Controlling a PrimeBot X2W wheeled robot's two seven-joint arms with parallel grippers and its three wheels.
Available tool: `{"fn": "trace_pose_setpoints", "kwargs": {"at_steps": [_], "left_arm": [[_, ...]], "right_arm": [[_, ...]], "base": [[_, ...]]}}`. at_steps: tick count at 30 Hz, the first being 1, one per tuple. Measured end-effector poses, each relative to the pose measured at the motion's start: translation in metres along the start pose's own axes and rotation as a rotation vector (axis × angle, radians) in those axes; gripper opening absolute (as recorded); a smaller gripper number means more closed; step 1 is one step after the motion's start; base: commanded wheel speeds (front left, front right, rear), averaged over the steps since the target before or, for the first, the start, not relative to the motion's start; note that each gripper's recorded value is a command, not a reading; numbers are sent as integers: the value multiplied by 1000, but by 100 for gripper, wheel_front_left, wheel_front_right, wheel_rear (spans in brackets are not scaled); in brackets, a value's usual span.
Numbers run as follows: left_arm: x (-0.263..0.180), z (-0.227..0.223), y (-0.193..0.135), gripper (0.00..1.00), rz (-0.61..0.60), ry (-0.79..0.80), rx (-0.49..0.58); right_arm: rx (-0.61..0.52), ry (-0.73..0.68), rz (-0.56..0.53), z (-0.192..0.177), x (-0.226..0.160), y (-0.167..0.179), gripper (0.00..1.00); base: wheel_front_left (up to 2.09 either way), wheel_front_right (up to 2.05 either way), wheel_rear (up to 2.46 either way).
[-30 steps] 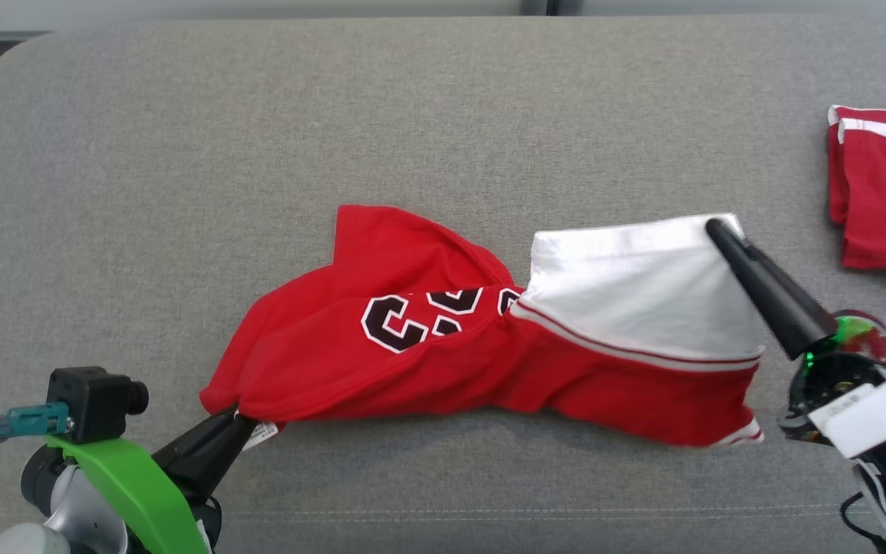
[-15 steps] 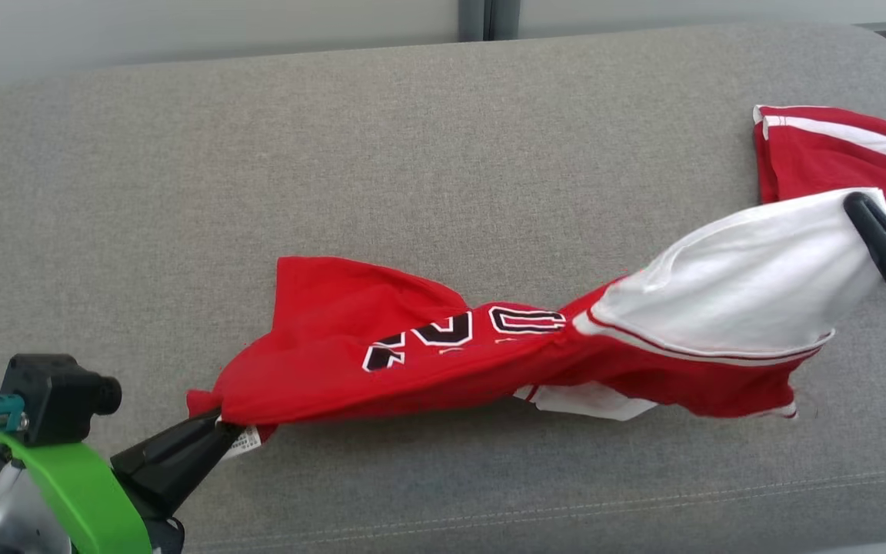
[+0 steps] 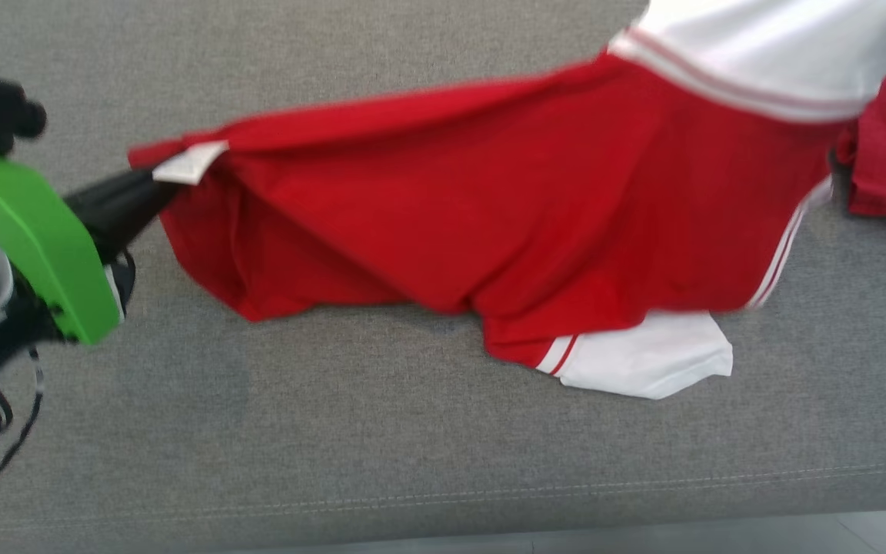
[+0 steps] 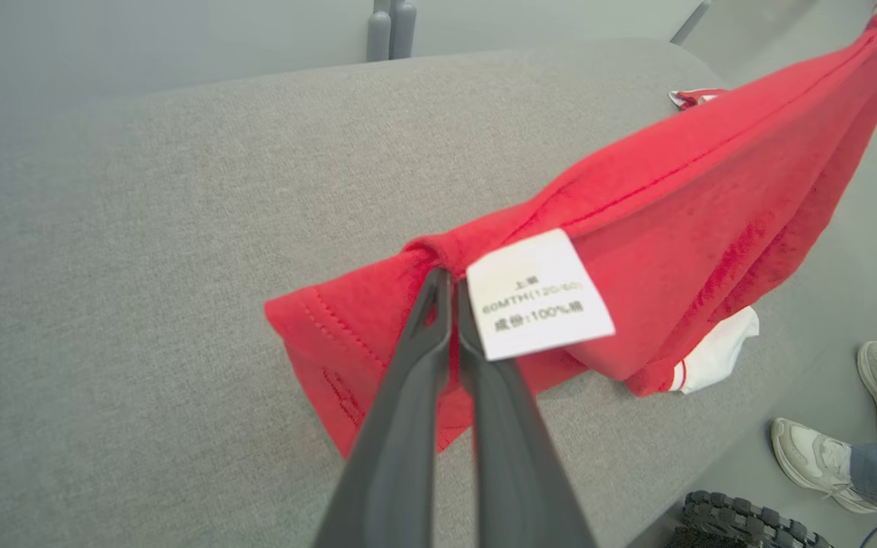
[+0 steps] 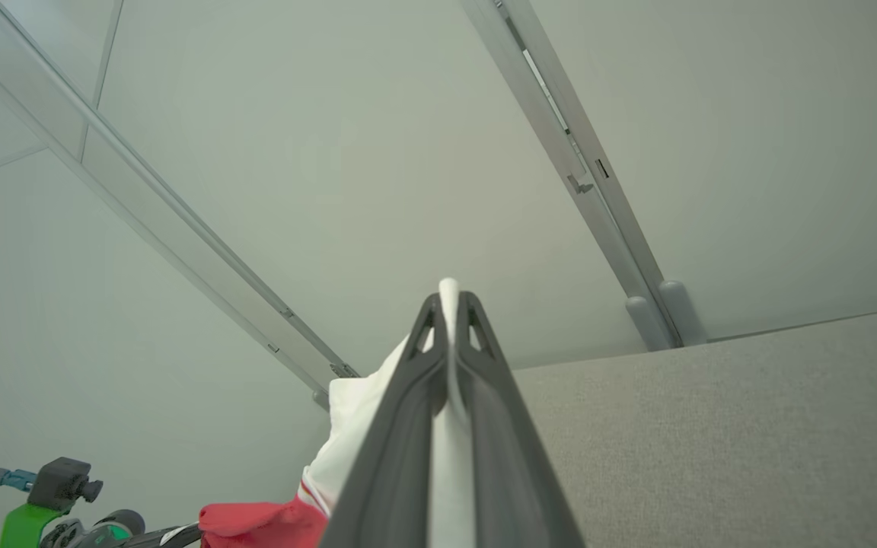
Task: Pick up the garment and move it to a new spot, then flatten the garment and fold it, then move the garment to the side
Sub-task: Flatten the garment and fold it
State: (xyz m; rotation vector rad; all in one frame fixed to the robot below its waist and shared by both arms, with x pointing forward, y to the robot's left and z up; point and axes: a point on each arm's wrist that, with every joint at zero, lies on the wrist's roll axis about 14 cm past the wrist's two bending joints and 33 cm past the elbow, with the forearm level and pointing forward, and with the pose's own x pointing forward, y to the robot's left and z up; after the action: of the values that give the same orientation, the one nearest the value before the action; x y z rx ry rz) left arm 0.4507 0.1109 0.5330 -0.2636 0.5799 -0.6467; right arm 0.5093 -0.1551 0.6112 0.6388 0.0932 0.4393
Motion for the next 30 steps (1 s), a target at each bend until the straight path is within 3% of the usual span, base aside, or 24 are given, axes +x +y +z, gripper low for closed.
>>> {"fn": "trace_pose_setpoints", "kwargs": {"at_steps": [4, 11, 15, 18, 21, 23, 26, 30], "left_arm": [[26, 58, 15, 0, 41, -134, 76], [32, 203, -4, 0, 74, -628, 313], [18, 256, -15, 0, 84, -872, 414], [33, 255, 5, 0, 118, -873, 416], [78, 198, 46, 0, 169, -674, 444], [104, 147, 70, 0, 169, -554, 399], [134, 54, 94, 0, 145, -394, 323], [143, -58, 104, 0, 142, -228, 167]], "right_arm": [[-89, -195, 49, 61, 48, 17, 0], [-234, -680, 98, 188, 77, 43, 0], [-204, -805, 124, 209, 93, 47, 0], [-195, -718, 188, 173, 126, 59, 0], [-154, -545, 225, 108, 158, 55, 0], [-122, -419, 205, 58, 166, 32, 0], [11, -275, 134, -19, 162, -19, 0], [172, -79, 1, -120, 118, -70, 0]], "base": [[0, 0, 0], [0, 0, 0], [0, 0, 0], [0, 0, 0], [0, 0, 0], [0, 0, 0], [0, 0, 0], [0, 0, 0]]}}
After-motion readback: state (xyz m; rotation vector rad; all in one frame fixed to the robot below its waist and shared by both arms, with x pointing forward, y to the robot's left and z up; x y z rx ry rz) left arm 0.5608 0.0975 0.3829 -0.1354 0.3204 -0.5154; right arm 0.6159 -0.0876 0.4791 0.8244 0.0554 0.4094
